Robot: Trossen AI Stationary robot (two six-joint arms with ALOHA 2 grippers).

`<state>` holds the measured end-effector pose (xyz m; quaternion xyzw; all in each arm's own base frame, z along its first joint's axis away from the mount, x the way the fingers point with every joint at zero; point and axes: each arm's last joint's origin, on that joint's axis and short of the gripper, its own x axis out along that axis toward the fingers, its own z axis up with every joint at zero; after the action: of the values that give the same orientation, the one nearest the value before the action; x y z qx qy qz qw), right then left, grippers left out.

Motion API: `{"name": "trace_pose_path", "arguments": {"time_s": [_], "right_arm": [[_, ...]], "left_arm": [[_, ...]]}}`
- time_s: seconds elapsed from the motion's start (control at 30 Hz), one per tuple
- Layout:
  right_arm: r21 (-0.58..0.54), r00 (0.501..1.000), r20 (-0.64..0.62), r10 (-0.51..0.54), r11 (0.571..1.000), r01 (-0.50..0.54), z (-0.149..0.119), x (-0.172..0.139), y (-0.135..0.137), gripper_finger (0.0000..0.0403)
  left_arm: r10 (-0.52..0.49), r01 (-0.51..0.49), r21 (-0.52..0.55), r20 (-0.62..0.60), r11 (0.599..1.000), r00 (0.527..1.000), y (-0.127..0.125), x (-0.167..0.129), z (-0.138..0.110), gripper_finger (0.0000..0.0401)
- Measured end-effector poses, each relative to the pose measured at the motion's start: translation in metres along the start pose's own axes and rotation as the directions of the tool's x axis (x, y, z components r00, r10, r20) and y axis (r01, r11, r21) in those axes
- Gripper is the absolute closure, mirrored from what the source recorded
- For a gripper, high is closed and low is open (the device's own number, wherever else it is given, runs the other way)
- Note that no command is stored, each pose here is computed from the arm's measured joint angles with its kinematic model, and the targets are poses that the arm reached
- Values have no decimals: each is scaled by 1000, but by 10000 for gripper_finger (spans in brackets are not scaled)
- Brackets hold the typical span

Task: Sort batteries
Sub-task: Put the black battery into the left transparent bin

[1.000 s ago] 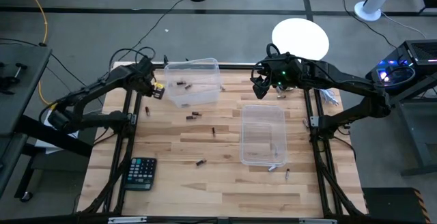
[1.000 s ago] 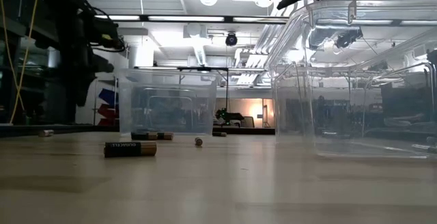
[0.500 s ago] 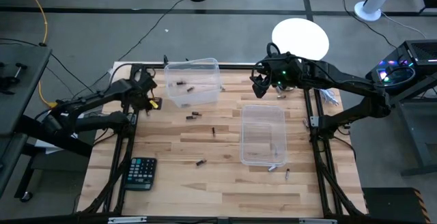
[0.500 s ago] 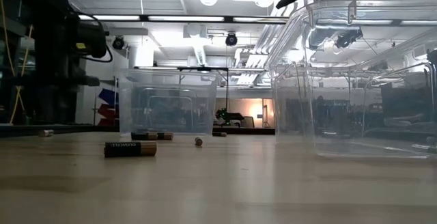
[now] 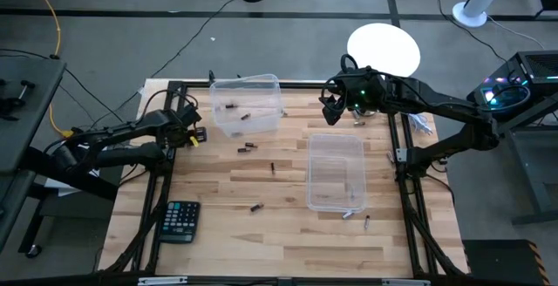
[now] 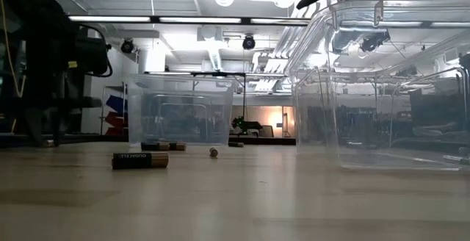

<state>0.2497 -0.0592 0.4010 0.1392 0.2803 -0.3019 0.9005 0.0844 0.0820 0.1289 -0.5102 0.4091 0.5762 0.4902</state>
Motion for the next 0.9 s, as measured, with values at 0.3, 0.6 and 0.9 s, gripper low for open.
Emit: {"name": "trace_pose_path", "arguments": {"time_s": [0.3,0.6,0.9], "right_arm": [[-3,1000,0,0,1000,0,0,0,0,197],[1,1000,0,0,1000,0,0,0,0,197],[9,1000,-2,5,1000,-5,0,0,0,197]], "left_arm": [[-55,54,25,50,998,997,-8,-3,4,369],[-159,140,84,305,987,939,-35,-57,36,371],[-323,215,242,680,946,658,-64,-166,78,371]]}}
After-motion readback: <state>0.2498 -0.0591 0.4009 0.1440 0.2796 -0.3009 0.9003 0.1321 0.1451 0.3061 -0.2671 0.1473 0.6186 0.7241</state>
